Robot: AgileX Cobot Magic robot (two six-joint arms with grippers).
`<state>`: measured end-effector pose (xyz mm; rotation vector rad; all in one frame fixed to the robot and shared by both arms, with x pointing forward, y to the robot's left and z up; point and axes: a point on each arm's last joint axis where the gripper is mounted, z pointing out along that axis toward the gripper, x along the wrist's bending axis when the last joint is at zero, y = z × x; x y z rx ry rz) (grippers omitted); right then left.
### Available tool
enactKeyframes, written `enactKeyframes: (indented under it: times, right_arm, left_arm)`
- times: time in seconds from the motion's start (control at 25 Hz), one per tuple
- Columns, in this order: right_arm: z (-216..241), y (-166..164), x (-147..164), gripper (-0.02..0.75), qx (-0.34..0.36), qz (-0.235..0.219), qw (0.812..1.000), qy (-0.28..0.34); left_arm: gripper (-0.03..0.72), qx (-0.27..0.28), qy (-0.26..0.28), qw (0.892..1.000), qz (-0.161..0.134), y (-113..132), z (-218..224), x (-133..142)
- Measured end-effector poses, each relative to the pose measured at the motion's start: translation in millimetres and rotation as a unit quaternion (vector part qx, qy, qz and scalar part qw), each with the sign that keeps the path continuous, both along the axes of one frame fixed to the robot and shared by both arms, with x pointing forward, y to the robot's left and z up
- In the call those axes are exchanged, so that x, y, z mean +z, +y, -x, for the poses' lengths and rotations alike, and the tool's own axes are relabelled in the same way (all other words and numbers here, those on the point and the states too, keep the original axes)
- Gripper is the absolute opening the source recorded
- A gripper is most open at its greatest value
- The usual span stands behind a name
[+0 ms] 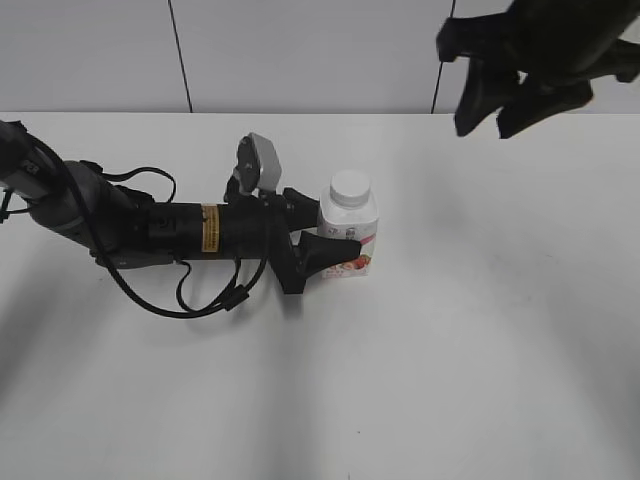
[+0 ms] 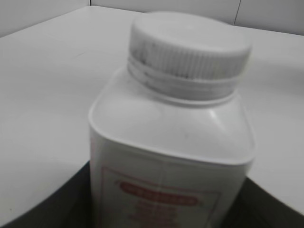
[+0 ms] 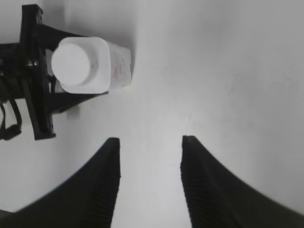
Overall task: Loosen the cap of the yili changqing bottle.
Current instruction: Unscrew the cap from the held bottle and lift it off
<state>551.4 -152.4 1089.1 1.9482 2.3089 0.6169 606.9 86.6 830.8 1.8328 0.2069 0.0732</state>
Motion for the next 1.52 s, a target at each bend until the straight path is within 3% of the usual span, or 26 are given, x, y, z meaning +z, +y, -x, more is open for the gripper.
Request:
enactKeyframes:
  times: [0.24, 0.44, 0.64, 1.16, 1.52]
  right_arm:
    - [-19.8, 35.2, -6.8, 0.351, 0.014, -0.013, 1.0, -0.018]
    - [-35.8, 54.9, -35.4, 0.371, 0.026, 0.001, 1.0, 0.016]
    - [-53.0, 64.6, -51.5, 0.408, 0.014, -0.001, 1.0, 0.028]
    - [-60.7, 91.3, -86.3, 0.418, 0.009, -0.028, 0.998, 0.056]
    - [-61.6, 92.0, -90.5, 0.44, 0.009, -0.024, 0.998, 0.059]
  left_arm:
    - [0.422, -0.003, -0.001, 1.0, -0.001, -0.1, 0.5, 0.2]
    - [0.422, -0.005, -0.001, 1.0, -0.001, -0.1, 0.7, 0.2]
    - [0.421, -0.005, -0.001, 1.0, -0.001, -0.1, 0.7, 0.2]
    - [0.421, -0.006, -0.002, 1.0, -0.002, -0.1, 0.9, 0.1]
    - [0.421, -0.007, -0.001, 1.0, -0.002, -0.1, 1.1, 0.0]
